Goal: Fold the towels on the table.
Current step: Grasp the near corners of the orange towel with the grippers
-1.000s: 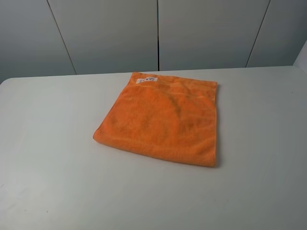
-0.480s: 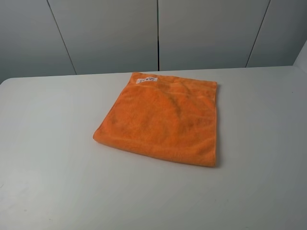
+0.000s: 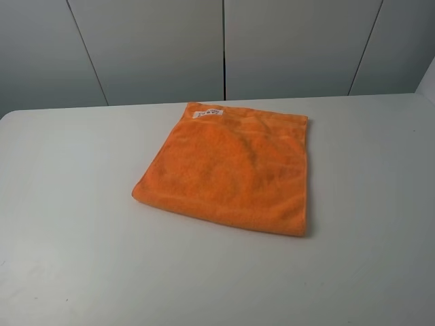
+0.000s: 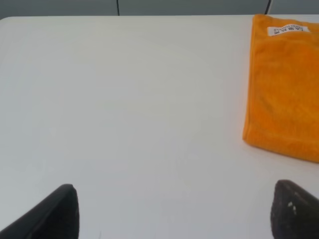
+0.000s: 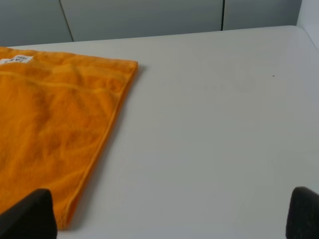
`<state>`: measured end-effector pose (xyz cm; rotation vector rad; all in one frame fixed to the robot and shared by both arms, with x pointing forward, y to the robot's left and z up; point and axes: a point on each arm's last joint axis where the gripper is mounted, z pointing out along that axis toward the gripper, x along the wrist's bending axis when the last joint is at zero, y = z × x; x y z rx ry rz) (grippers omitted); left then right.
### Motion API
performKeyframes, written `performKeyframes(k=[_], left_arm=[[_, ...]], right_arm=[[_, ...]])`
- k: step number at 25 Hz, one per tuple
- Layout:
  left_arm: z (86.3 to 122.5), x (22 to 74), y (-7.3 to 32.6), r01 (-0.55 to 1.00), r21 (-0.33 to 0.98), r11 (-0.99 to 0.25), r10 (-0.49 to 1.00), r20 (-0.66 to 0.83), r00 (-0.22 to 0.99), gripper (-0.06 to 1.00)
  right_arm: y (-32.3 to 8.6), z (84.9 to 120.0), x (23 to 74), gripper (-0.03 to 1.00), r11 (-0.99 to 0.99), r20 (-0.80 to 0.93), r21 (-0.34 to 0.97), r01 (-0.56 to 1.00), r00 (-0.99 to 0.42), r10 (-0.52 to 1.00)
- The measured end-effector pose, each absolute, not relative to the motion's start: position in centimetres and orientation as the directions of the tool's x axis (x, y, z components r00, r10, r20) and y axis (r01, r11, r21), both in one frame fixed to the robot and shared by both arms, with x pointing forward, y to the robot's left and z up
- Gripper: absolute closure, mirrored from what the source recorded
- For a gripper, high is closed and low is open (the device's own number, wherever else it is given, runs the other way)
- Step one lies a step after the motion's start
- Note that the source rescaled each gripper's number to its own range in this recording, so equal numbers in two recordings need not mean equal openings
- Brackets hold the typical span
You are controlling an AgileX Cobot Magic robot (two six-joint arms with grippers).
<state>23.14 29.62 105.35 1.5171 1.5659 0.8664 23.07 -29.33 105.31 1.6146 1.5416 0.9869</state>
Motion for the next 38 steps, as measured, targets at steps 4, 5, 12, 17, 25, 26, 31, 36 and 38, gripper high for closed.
performKeyframes(k=[4, 5, 12, 17, 25, 26, 31, 36, 38], left_arm=[[105.4, 23.2, 29.5, 0.467, 0.882, 0.064, 0.996, -0.083, 0.019, -0.05], [105.4, 23.2, 29.5, 0.465, 0.883, 0.065, 0.996, -0.085, 0.02, -0.05], [105.4, 25.4, 29.4, 0.582, 0.813, 0.022, 0.997, -0.059, 0.045, -0.05], [106.8, 27.1, 29.3, 0.612, 0.788, -0.067, 0.992, -0.011, 0.122, -0.05], [109.6, 33.6, 28.6, 0.684, 0.655, -0.32, 0.937, 0.11, 0.332, -0.05], [109.5, 34.8, 28.4, 0.698, 0.62, -0.359, 0.922, 0.121, 0.367, -0.05], [108.3, 41.9, 26.3, 0.64, 0.457, -0.617, 0.768, 0.175, 0.615, -0.05], [106.5, 47.1, 23.0, 0.394, 0.335, -0.856, 0.481, 0.233, 0.845, -0.05], [104.8, 48.4, 21.7, 0.325, 0.287, -0.901, 0.389, 0.204, 0.898, -0.05]], right_arm=[[-29.3, 105.3, 23.1, -0.03, -0.06, 0.067, 0.877, 0.477, 0.002, 0.998], [-29.3, 105.3, 23.1, -0.03, -0.06, 0.067, 0.877, 0.477, 0.002, 0.998], [-29.1, 105.4, 23.1, -0.03, -0.057, 0.074, 0.882, 0.467, -0.02, 0.997], [-29.1, 106.4, 23.1, -0.03, -0.062, 0.079, 0.913, 0.403, -0.025, 0.997], [-28.1, 107.6, 25.8, -0.03, 0.041, 0.047, 0.879, 0.475, -0.172, 0.984], [-27.8, 107.7, 26.7, -0.03, 0.066, 0.047, 0.865, 0.497, -0.21, 0.977], [-26.9, 107.7, 31.1, -0.03, 0.177, 0.068, 0.789, 0.588, -0.37, 0.926], [-26.1, 107.1, 35.8, -0.03, 0.314, 0.098, 0.711, 0.629, -0.53, 0.842], [-25.6, 107.0, 37.4, -0.03, 0.299, 0.166, 0.71, 0.638, -0.564, 0.809]])
